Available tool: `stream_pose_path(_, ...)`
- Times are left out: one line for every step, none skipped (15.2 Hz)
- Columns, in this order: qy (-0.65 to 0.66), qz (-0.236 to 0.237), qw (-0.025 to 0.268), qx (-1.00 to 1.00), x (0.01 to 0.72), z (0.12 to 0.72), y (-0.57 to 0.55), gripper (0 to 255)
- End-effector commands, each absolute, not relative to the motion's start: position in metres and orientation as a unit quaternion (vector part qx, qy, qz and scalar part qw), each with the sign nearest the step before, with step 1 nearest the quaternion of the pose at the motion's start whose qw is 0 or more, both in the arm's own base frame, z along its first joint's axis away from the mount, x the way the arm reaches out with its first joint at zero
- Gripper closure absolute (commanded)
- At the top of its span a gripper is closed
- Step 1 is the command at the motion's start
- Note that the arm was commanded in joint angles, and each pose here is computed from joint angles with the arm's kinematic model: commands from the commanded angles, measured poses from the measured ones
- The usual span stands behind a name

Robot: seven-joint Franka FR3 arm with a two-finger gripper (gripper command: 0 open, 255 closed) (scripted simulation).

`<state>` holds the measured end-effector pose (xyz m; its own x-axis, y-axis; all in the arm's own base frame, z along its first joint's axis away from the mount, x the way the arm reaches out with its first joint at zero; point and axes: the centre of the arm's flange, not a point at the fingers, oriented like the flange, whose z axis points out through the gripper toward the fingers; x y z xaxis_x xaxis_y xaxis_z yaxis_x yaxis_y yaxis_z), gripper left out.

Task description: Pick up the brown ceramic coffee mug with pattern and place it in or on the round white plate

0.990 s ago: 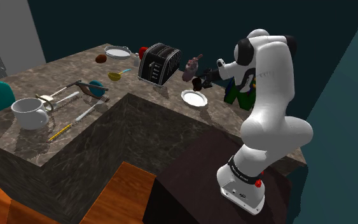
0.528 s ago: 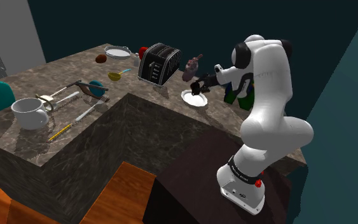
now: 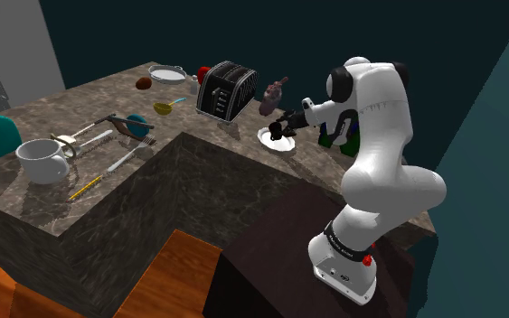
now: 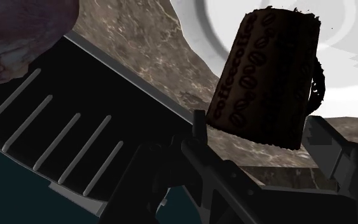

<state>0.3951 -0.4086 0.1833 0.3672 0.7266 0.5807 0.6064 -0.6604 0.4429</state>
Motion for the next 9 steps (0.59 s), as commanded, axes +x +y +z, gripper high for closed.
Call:
stream_pose_path(0.405,0.390,0.077,0.823,0.3951,0.1824,-0.4085,255)
stream_pose_path(0.405,0.390,0.077,0.823,0.3951,0.1824,-0.4085,255)
stream_pose_path(0.405,0.390,0.077,0.823,0.3951,0.1824,-0.4085,255)
stream_pose_path(0.405,0.390,0.077,0.823,0.3951,0.1824,-0.4085,255)
stream_pose_path(0.405,0.390,0.077,0.823,0.3951,0.1824,-0.4085,255)
stream_pose_path(0.405,0.390,0.077,0.823,0.3952,0.1824,-0.4086,0)
stream_pose_path(0.405,0.390,0.077,0.823,0.3950,0.1824,-0.4086,0)
stream_pose_path(0.405,0.390,0.077,0.823,0.3950,0.1823,-0.4087,0)
stream_pose_path(0.405,0.390,0.077,0.823,0.3951,0.1823,-0.4087,0)
